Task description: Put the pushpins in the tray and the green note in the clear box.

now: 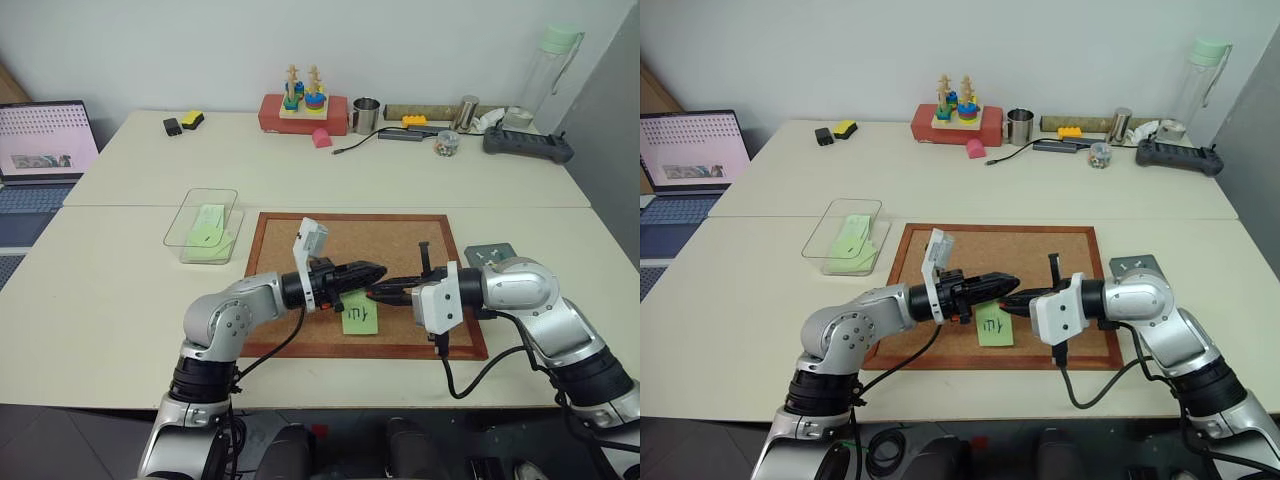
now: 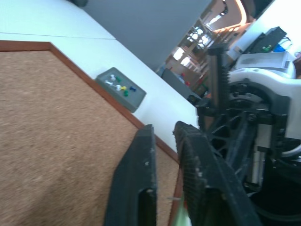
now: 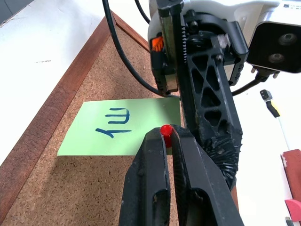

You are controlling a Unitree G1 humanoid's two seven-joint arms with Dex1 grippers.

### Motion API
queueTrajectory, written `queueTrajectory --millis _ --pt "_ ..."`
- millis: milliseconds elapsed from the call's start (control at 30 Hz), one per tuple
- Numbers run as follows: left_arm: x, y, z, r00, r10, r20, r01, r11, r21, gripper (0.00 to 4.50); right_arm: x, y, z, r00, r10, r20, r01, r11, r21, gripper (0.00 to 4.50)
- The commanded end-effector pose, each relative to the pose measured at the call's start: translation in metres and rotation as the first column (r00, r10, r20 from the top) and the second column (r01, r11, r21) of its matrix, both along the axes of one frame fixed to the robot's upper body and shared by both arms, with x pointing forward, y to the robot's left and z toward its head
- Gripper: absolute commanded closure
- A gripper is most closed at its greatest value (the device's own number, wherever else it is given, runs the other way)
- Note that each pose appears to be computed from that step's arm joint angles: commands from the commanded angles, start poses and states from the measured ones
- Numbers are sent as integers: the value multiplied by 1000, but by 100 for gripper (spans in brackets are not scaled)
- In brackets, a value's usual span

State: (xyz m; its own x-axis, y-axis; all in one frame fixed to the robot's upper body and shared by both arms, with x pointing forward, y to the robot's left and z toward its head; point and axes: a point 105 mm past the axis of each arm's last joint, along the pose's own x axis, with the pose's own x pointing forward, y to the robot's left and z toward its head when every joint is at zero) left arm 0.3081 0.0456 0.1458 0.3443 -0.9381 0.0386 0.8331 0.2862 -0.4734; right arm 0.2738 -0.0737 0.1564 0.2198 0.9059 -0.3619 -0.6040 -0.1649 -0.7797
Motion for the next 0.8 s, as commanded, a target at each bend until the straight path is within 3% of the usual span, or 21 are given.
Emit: queueTrajectory --millis 33,133,200,500,800 --pt "12 19 30 992 98 80 -90 991 -102 447 -1 1 13 999 12 46 -13 1000 25 450" --pt "15 33 41 982 153 108 -139 982 -128 447 0 0 14 999 2 40 -3 1000 30 450" --pt "13 42 37 976 171 132 -163 984 -68 447 1 -2 14 999 -8 37 7 999 35 450" --pt "-22 66 11 992 77 96 -86 992 92 290 12 -8 25 998 -65 25 63 995 72 450" --pt "-34 21 -8 1000 -28 -3 28 1000 7 120 15 -4 38 997 -74 2 73 989 130 450"
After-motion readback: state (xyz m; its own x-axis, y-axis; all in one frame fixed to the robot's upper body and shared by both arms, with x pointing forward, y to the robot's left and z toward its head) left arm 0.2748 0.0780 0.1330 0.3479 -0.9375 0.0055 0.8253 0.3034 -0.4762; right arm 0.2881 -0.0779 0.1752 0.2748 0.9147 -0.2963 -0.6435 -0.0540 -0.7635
